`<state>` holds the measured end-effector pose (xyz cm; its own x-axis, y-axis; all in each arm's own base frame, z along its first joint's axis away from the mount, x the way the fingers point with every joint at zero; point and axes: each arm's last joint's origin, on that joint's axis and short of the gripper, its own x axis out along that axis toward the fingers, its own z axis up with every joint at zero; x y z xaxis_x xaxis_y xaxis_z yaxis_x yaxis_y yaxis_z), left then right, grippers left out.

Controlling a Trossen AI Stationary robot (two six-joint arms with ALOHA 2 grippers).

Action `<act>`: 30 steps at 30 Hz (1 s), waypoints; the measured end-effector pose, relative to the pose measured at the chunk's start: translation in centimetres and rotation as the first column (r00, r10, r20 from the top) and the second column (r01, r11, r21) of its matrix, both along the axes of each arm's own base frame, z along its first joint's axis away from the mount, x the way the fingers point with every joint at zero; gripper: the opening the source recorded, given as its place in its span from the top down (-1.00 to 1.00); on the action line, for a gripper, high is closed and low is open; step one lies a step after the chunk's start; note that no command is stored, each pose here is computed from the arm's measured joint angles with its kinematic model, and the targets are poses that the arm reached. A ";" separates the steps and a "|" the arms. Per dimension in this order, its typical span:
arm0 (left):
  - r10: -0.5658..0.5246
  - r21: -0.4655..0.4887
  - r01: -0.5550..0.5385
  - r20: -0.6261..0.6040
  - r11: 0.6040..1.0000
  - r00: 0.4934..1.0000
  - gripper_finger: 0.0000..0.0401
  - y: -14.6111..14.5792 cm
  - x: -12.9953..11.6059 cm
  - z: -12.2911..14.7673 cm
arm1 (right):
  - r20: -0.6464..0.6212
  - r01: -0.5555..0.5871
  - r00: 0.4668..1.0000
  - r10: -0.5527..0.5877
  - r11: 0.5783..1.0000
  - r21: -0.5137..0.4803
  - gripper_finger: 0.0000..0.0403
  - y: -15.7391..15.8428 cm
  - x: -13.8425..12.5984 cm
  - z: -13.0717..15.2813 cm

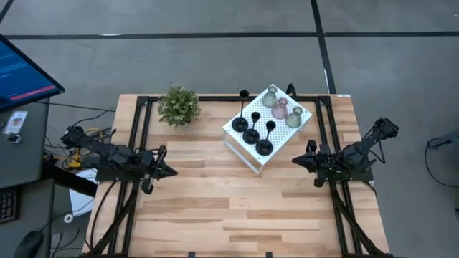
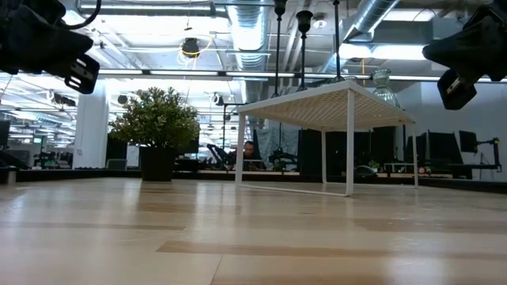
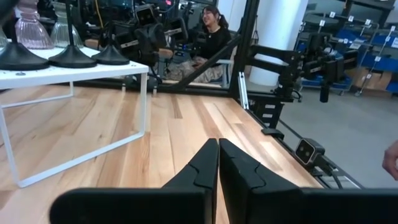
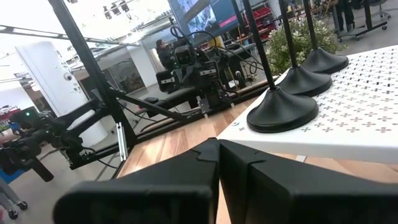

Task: Pick & Place candle stick holders
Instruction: Return to Home Position

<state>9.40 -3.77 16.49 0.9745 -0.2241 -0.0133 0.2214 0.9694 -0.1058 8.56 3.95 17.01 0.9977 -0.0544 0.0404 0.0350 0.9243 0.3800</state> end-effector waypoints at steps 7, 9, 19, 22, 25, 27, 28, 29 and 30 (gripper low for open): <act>0.000 0.009 0.000 -0.020 1.000 1.000 0.93 -0.1 0.1 -0.2 | 0.000 0.000 1.000 0.000 1.000 0.000 1.00 0.0 0.0 0.0; 0.000 0.011 0.000 -0.025 1.000 1.000 0.94 -0.1 0.2 -0.2 | 0.000 0.000 1.000 0.000 1.000 0.000 1.00 0.0 0.0 0.0; 0.000 0.005 0.000 -0.013 1.000 1.000 0.94 0.0 0.1 -0.1 | 0.000 0.000 1.000 0.000 1.000 0.002 1.00 0.0 0.0 0.0; 0.002 -0.011 -0.002 0.023 1.000 1.000 0.94 0.1 -0.1 0.2 | 0.000 0.000 1.000 0.000 1.000 0.002 1.00 0.0 0.0 0.0; 0.003 -0.033 -0.001 0.067 0.999 0.998 0.94 0.2 -0.4 0.6 | 0.000 0.000 1.000 0.000 1.000 0.002 1.00 0.0 0.0 0.0; 0.004 -0.050 0.001 0.104 0.999 0.995 0.94 0.2 -0.4 1.0 | 0.000 0.000 1.000 0.000 1.000 0.002 1.00 0.0 0.0 0.0; 0.005 -0.053 0.001 0.109 0.999 0.994 0.94 0.2 -0.4 1.1 | 0.000 0.000 1.000 0.000 1.000 0.002 1.00 0.0 0.0 0.0; 0.005 -0.053 0.001 0.109 0.999 0.994 0.94 0.2 -0.4 1.1 | 0.000 0.000 1.000 0.000 1.000 0.002 1.00 0.0 0.0 0.0; 0.005 -0.054 0.001 0.111 0.999 0.994 0.94 0.2 -0.4 1.1 | 0.001 0.000 1.000 0.000 1.000 0.002 1.00 0.0 0.0 0.0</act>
